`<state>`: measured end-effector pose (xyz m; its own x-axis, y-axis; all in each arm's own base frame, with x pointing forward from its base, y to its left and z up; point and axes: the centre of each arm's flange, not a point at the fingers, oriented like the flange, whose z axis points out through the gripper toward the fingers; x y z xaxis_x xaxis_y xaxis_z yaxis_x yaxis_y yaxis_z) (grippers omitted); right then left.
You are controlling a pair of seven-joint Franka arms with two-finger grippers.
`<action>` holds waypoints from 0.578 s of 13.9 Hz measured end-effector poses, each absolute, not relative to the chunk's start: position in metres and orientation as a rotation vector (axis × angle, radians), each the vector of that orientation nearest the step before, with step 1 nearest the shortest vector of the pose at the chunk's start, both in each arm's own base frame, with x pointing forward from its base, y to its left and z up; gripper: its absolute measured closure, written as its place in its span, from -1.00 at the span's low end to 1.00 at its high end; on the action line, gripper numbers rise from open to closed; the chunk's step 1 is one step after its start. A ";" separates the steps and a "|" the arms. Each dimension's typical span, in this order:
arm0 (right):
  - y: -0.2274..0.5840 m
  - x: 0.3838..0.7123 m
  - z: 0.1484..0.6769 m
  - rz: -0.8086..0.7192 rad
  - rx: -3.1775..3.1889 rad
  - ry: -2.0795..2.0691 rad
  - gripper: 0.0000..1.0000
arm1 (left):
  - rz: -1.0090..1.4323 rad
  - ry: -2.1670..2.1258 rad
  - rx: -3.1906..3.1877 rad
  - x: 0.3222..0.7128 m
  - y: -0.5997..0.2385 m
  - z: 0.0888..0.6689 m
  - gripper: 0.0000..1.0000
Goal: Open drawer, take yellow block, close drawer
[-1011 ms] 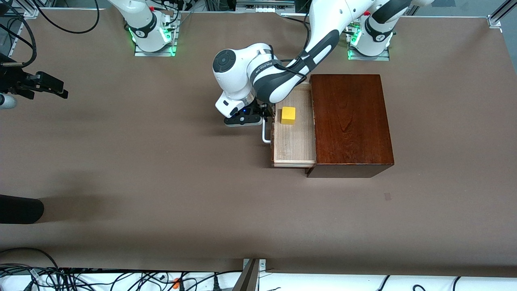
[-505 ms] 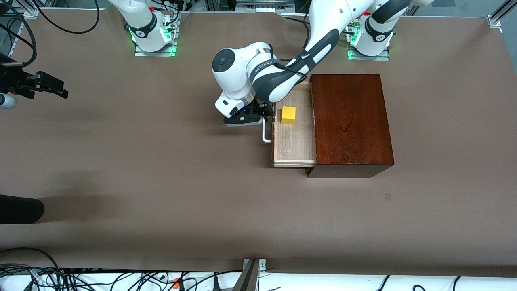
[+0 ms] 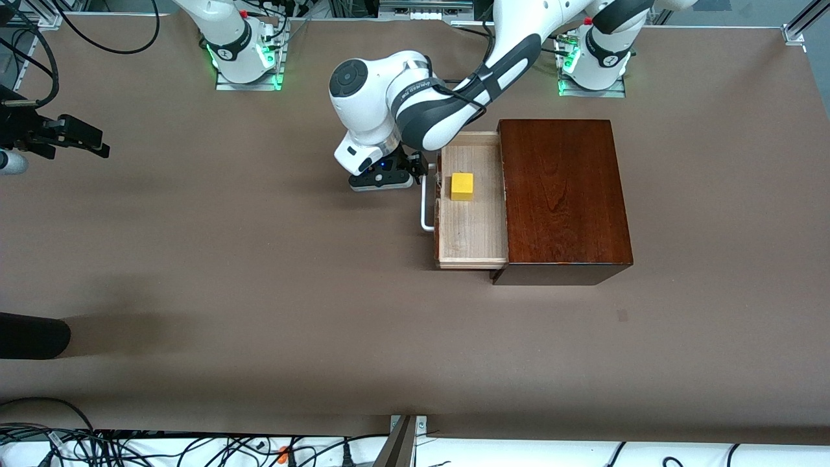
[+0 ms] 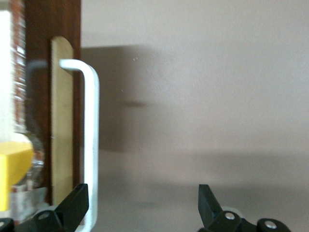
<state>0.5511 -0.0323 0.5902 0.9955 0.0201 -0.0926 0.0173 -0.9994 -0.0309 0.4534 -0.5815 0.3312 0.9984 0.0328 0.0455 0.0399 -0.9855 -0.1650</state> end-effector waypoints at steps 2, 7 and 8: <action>-0.032 0.551 0.590 0.145 -3.108 -0.030 -1.00 | -0.050 -0.129 -2.987 0.471 -0.558 0.376 -1.00; -0.028 0.551 0.590 0.140 -3.074 -0.011 -1.00 | 0.042 -0.210 -3.053 0.539 -0.417 0.509 -1.00; -0.024 0.552 0.589 0.143 -3.068 -0.020 -1.00 | 0.046 -0.231 -3.065 0.549 -0.386 0.528 -1.00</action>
<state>0.5521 -0.0239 0.5892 0.9956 0.0162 -0.0923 0.0097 -0.9975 -0.0703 0.5493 -0.3857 0.5277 0.9883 0.1507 -0.0245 0.1487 -0.9865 -0.0691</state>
